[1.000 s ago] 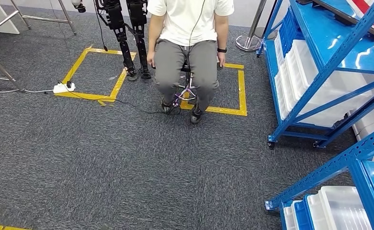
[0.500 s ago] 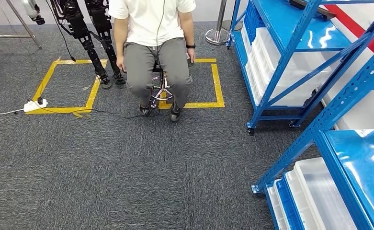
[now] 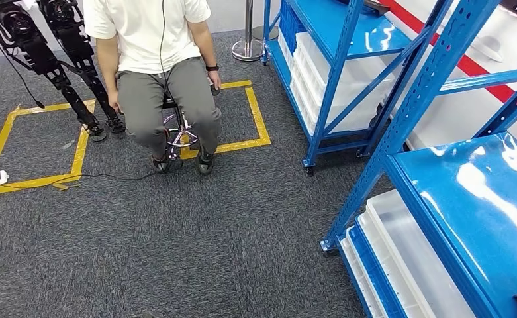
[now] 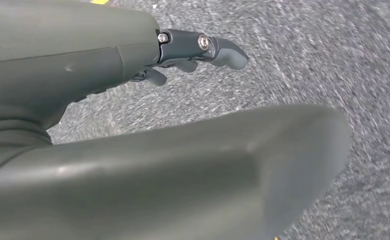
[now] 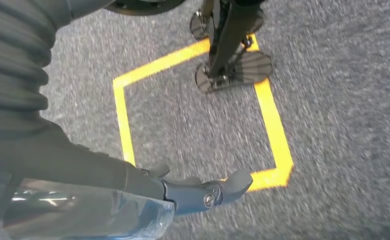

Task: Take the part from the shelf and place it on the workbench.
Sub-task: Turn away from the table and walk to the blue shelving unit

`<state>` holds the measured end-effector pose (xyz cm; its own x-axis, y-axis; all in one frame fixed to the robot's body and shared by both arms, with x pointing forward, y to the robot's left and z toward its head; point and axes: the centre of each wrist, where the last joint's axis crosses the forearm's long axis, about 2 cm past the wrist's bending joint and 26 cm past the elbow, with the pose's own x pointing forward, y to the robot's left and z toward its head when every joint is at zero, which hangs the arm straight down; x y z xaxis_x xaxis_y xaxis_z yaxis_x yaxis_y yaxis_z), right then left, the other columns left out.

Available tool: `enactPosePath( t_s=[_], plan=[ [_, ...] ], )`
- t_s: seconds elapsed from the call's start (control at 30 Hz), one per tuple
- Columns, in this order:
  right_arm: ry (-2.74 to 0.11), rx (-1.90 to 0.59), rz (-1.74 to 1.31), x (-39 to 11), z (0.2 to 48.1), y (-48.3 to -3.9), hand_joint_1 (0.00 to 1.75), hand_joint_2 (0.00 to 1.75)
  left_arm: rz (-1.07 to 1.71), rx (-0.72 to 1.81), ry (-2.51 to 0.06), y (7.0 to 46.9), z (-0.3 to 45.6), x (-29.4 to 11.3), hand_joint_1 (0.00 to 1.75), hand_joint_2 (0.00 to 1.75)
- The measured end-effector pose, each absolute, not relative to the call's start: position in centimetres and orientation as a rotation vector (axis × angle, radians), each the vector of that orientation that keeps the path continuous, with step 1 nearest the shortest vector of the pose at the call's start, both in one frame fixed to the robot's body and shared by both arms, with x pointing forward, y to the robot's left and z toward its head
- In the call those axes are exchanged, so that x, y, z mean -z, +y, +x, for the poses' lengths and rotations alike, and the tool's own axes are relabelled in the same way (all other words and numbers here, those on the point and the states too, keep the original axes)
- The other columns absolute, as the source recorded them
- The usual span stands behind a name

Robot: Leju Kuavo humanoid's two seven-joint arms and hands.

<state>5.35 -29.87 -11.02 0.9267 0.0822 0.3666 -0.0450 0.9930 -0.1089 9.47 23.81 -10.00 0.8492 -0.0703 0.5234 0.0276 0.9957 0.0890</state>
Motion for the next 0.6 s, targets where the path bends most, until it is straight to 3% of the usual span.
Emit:
enactPosePath(
  t_s=[0.6],
  plan=[
    [-0.363,-0.054,-0.111,11.08,4.91,-29.56,0.00,1.75,0.079,0.068,-0.555,23.55,9.11,10.04,0.00,0.00]
  ],
)
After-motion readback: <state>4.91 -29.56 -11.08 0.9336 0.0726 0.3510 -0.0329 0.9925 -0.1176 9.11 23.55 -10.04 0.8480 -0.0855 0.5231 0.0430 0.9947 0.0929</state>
